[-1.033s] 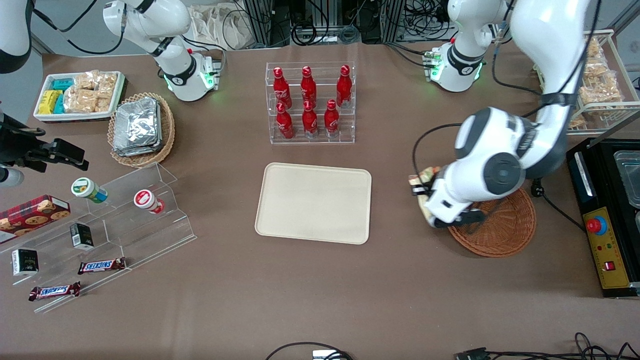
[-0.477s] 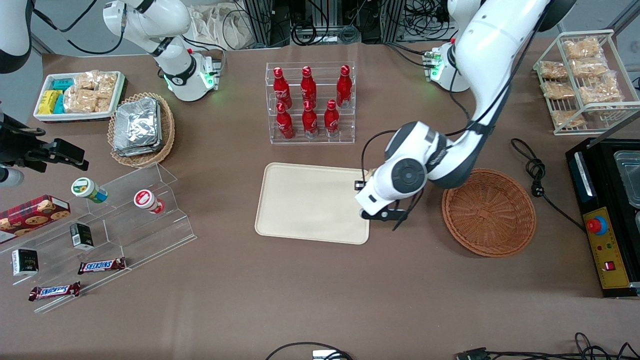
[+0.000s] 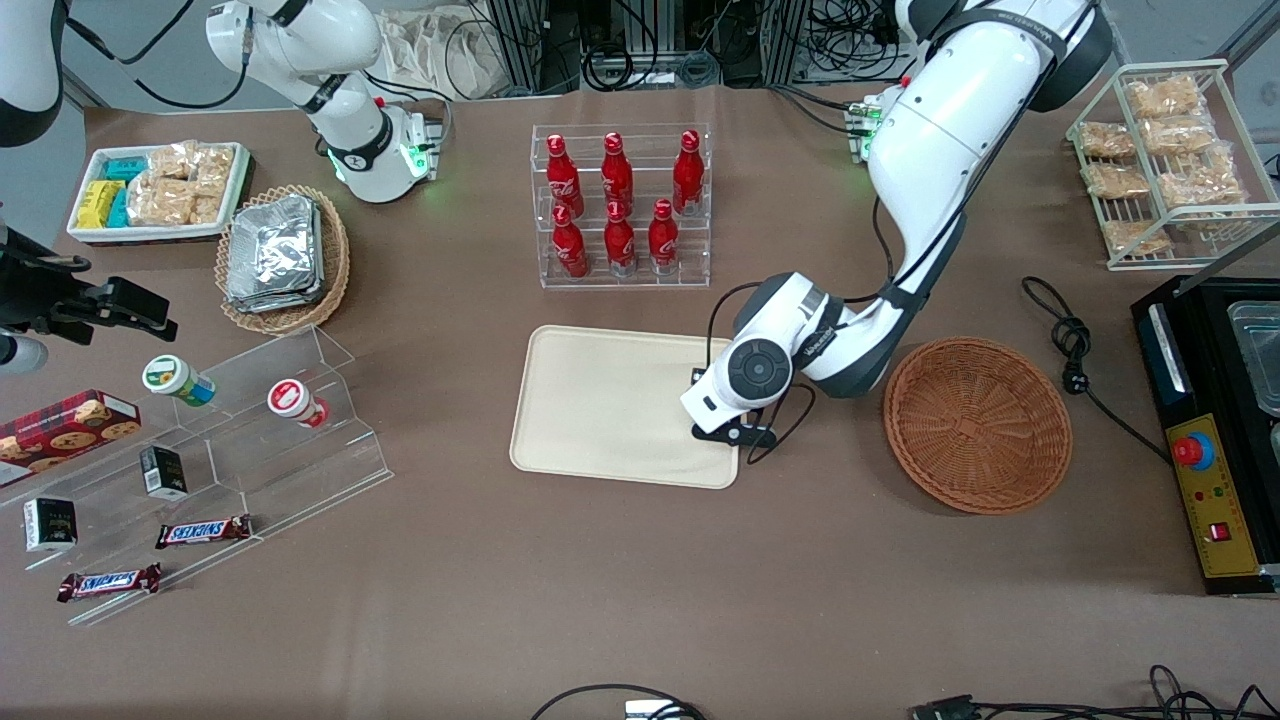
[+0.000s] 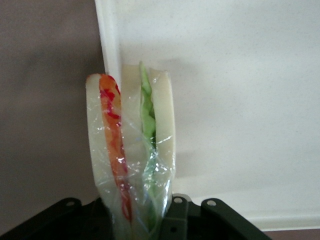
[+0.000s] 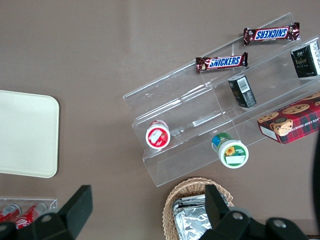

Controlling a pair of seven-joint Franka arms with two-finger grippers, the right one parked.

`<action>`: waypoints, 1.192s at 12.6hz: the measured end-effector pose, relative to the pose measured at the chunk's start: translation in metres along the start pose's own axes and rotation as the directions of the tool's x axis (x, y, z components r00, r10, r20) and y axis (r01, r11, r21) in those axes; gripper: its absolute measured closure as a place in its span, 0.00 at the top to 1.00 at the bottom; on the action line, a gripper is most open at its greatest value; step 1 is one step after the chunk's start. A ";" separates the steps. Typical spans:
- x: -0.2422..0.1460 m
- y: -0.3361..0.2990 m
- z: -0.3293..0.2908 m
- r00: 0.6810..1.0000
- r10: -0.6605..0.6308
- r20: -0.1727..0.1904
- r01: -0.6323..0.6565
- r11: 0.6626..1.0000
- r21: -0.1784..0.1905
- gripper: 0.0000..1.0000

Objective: Place sandwich from basket to tray
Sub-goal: 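Carry the sandwich over the cream tray and lower it onto the tray, then open the left gripper to release the sandwich and raise it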

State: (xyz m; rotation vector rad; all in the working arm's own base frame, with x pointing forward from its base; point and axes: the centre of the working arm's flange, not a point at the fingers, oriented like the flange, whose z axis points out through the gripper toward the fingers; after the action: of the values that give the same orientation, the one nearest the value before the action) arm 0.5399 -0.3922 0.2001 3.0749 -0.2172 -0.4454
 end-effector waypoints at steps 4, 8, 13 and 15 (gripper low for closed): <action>-0.002 0.020 -0.009 0.999 0.027 -0.024 -0.027 1.000 -0.007 0.23; -0.006 0.029 0.000 0.999 0.043 -0.015 -0.043 0.999 0.003 0.26; -0.001 0.026 0.003 0.999 0.039 -0.014 -0.039 0.999 0.002 0.65; 0.007 0.023 -0.013 0.999 0.028 -0.041 -0.028 1.000 -0.009 0.87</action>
State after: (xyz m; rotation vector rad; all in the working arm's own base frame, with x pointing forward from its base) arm 0.5477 -0.4161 0.2118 3.0646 -0.2557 -0.3813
